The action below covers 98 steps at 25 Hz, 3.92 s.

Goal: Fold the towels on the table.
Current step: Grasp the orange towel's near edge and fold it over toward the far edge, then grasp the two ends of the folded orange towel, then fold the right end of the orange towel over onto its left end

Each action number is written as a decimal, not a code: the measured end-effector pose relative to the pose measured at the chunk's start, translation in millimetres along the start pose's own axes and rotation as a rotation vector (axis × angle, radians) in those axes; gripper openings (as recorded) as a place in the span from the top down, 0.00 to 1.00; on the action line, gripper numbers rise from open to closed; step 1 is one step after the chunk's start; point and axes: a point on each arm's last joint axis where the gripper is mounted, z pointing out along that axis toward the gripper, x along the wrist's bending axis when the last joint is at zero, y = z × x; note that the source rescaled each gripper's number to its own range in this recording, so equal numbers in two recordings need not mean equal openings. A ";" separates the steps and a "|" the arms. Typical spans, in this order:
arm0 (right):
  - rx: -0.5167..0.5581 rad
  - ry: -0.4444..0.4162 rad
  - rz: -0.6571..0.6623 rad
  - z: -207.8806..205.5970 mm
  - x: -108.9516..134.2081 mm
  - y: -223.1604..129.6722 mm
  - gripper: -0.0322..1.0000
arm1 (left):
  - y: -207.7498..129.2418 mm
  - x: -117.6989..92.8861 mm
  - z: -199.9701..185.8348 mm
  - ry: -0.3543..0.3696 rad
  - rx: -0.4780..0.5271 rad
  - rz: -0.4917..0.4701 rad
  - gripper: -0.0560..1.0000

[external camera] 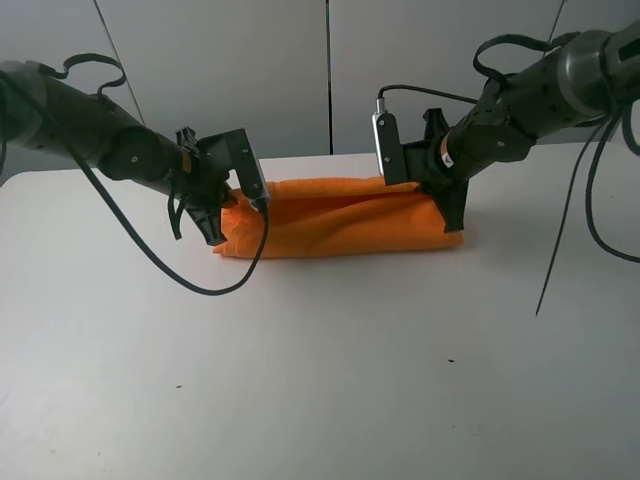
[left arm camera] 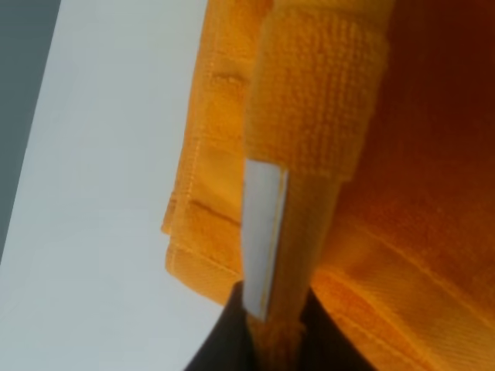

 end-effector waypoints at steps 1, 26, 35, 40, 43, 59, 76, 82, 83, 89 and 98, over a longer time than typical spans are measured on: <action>-0.001 0.004 -0.001 1.7 1.1 0.2 0.97 | -0.2 -0.4 0.8 -0.001 0.000 0.000 0.95; -0.016 -0.059 0.107 -13.3 -15.0 -5.5 0.17 | -2.7 7.9 -3.5 0.026 -0.017 -0.054 0.01; -0.053 -0.120 0.696 -47.1 -33.3 -8.1 0.07 | -1.6 14.8 -26.6 0.013 0.034 -0.438 0.01; -0.005 -0.068 0.981 -53.5 -42.7 -9.3 0.07 | -13.5 16.4 -28.7 -0.017 0.165 -0.716 0.01; 0.032 0.015 1.098 -57.8 -62.1 -5.5 0.07 | -20.3 31.8 -27.9 -0.025 0.217 -0.886 0.01; 0.195 0.632 1.487 -11.1 -61.6 -29.8 0.00 | -39.0 33.2 19.9 -0.269 0.395 -1.198 0.01; 0.211 0.689 1.638 31.3 -43.9 -44.5 0.00 | -44.6 25.6 31.7 -0.283 0.420 -1.201 0.01; 0.201 0.681 1.662 32.2 -45.2 -61.1 0.00 | -44.6 25.6 31.7 -0.283 0.420 -1.201 0.01; 0.190 0.689 1.668 32.7 -45.3 -62.5 0.00 | -44.6 25.4 31.6 -0.284 0.422 -1.201 0.01; 0.138 0.767 1.700 47.2 -37.2 -62.3 0.00 | -44.8 25.3 31.5 -0.285 0.424 -1.199 0.01; 0.115 0.792 1.705 51.1 -34.9 -64.5 0.00 | -44.9 24.6 30.7 -0.294 0.437 -1.196 0.01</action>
